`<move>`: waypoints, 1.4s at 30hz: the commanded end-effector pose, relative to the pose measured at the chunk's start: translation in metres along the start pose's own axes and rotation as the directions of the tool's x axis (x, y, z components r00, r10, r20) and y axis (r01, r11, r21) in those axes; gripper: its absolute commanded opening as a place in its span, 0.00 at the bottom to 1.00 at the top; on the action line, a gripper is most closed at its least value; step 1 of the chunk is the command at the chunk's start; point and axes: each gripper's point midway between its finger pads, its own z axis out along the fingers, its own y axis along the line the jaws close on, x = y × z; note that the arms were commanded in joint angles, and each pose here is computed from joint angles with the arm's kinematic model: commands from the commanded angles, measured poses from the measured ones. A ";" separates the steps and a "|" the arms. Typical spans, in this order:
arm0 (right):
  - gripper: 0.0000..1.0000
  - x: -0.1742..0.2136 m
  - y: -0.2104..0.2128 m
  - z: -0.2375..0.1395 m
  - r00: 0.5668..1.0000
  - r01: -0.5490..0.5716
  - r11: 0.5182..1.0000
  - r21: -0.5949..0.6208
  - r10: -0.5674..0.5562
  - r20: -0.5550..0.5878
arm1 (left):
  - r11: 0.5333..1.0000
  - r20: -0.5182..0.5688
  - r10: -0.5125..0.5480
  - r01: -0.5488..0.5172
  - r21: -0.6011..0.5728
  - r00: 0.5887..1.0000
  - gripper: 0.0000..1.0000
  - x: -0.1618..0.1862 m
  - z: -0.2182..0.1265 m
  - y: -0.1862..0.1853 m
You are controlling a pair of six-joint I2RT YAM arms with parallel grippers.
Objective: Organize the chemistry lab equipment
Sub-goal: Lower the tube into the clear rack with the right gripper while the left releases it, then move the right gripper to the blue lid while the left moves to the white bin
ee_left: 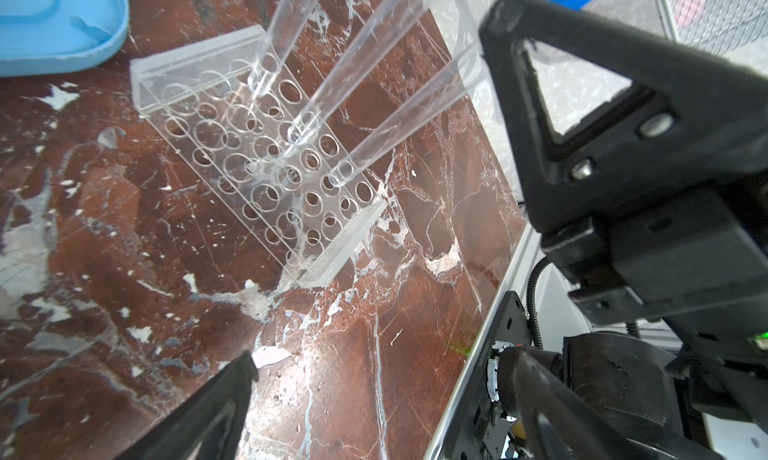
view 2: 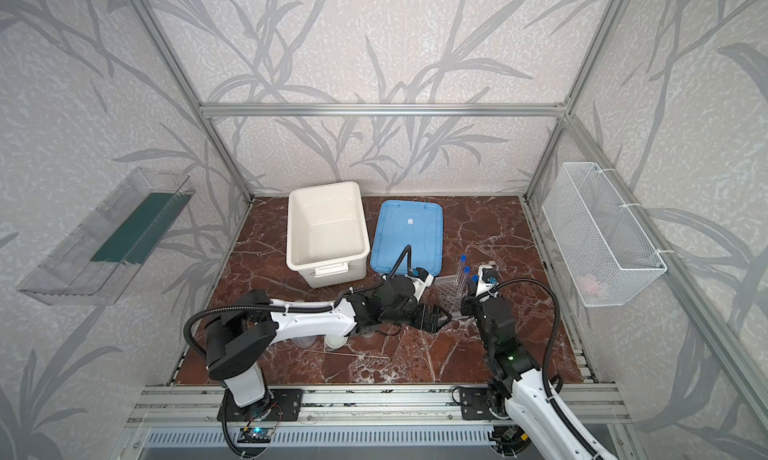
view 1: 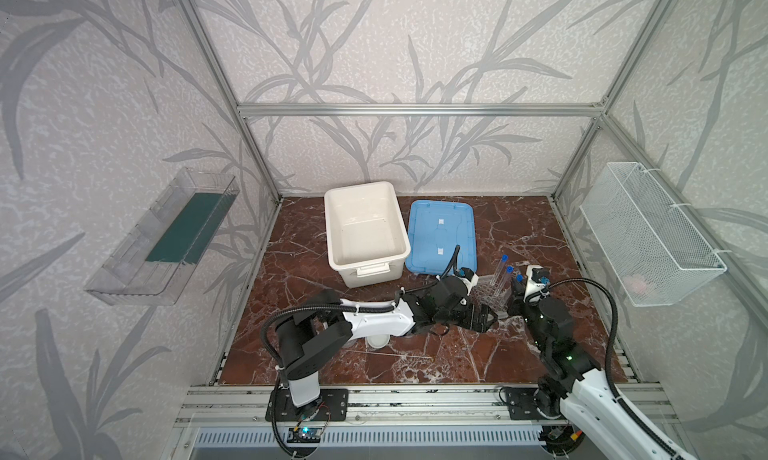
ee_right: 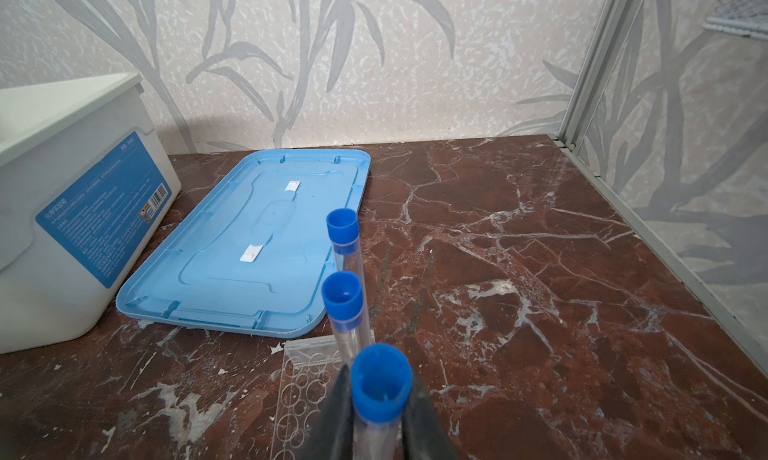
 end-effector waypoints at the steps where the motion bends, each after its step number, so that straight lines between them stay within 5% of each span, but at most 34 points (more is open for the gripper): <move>1: 0.23 -0.011 -0.001 -0.003 1.000 -0.009 1.000 0.012 0.009 0.020 | 0.999 0.061 -0.023 0.020 0.042 0.998 0.99 -0.015 -0.011 -0.008; 10: 0.33 -0.010 0.005 0.002 1.000 0.008 1.000 -0.009 -0.008 -0.008 | 0.998 0.075 -0.035 0.032 0.051 0.997 0.99 -0.016 -0.015 -0.005; 18: 0.98 -0.047 -0.013 -0.026 0.993 -0.112 0.991 0.075 0.109 0.034 | 0.999 0.132 0.024 -0.028 0.029 0.991 0.99 -0.041 -0.040 -0.025; 31: 0.99 -0.129 0.033 -0.057 0.990 -0.133 0.981 -0.144 0.125 -0.064 | 0.949 0.220 0.308 -0.282 -0.142 0.926 0.99 -0.100 -0.142 -0.070; 36: 0.99 -0.149 0.074 -0.059 0.979 -0.180 0.929 -0.324 0.137 -0.152 | 0.934 0.252 0.265 -0.182 -0.308 0.931 0.99 -0.132 -0.206 -0.039; 42: 0.99 -0.149 0.106 -0.043 0.965 -0.195 0.899 -0.391 0.105 -0.240 | 0.878 0.311 0.231 -0.059 -0.474 0.922 0.99 -0.166 -0.285 0.011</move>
